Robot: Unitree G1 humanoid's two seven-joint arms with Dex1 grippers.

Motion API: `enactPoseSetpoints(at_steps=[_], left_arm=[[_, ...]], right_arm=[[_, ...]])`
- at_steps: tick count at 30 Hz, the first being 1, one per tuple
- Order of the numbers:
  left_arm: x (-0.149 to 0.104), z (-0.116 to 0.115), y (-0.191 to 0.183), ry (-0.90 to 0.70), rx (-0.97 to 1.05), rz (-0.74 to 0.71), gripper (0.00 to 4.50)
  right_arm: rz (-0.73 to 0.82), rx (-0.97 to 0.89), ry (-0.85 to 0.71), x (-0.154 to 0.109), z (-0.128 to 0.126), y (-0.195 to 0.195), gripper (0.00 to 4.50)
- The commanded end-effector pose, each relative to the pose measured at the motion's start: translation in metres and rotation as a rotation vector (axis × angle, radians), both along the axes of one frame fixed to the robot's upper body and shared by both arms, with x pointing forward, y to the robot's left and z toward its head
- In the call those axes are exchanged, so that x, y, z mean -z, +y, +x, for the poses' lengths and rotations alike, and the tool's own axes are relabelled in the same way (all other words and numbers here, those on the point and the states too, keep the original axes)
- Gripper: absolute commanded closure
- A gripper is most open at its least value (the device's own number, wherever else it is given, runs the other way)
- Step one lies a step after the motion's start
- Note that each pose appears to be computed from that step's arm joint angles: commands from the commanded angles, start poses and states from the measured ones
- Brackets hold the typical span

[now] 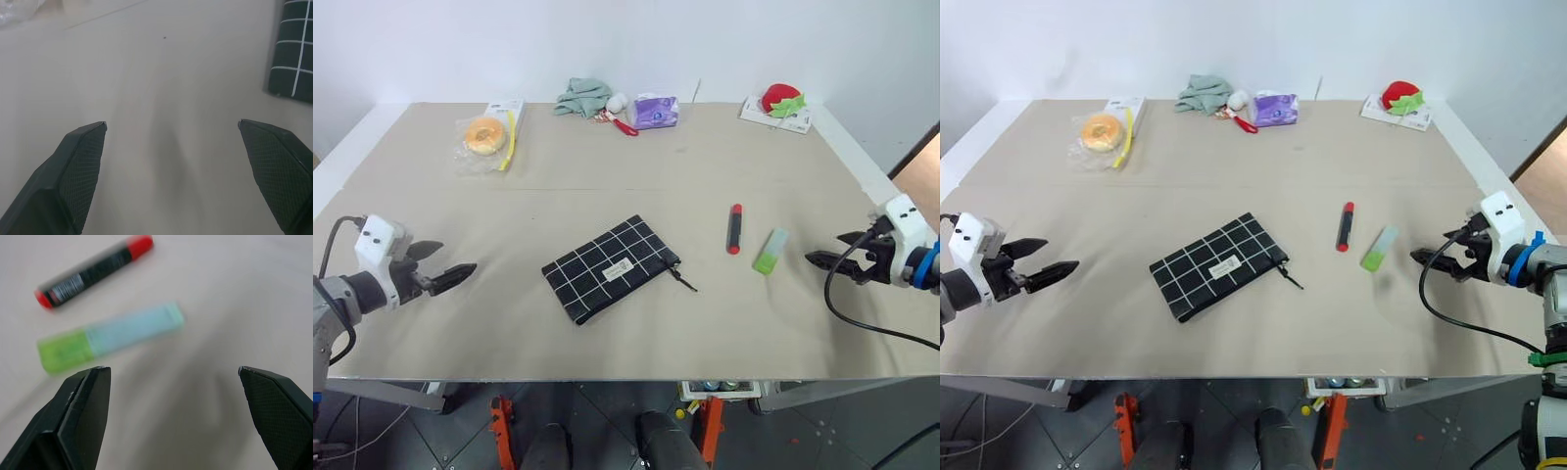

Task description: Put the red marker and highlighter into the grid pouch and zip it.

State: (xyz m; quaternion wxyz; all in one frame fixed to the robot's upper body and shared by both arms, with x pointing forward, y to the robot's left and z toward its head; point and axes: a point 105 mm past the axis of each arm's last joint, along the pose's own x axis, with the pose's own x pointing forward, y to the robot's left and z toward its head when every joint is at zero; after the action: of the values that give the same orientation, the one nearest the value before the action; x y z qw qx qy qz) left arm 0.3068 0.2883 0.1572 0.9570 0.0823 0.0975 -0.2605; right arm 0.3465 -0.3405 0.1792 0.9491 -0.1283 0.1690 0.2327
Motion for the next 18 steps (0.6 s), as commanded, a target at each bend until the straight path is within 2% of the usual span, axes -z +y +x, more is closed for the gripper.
enactPoseSetpoints(at_steps=[1,3,8,12,13,18], left_arm=[[-0.014,0.002,-0.007,-0.056,0.025,-0.008,0.05],[-0.02,0.004,-0.01,-0.092,0.038,-0.036,0.05],[-0.034,0.007,-0.034,-0.229,0.141,-0.007,0.0],[-0.03,0.007,-0.057,-0.284,0.246,0.099,0.0],[-0.028,0.007,-0.063,-0.306,0.27,0.134,0.0],[-0.02,0.004,-0.088,-0.446,0.392,0.331,0.0]], right_arm=[[0.077,-0.151,-0.154,-0.046,0.0,0.037,0.02],[0.11,-0.208,-0.177,-0.05,-0.003,0.059,0.02],[0.193,-0.35,-0.199,-0.043,-0.006,0.139,2.18],[0.204,-0.367,-0.177,-0.023,0.004,0.191,4.26],[0.198,-0.351,-0.162,-0.015,0.009,0.2,4.45],[0.122,-0.3,-0.087,0.023,0.022,0.222,4.45]])
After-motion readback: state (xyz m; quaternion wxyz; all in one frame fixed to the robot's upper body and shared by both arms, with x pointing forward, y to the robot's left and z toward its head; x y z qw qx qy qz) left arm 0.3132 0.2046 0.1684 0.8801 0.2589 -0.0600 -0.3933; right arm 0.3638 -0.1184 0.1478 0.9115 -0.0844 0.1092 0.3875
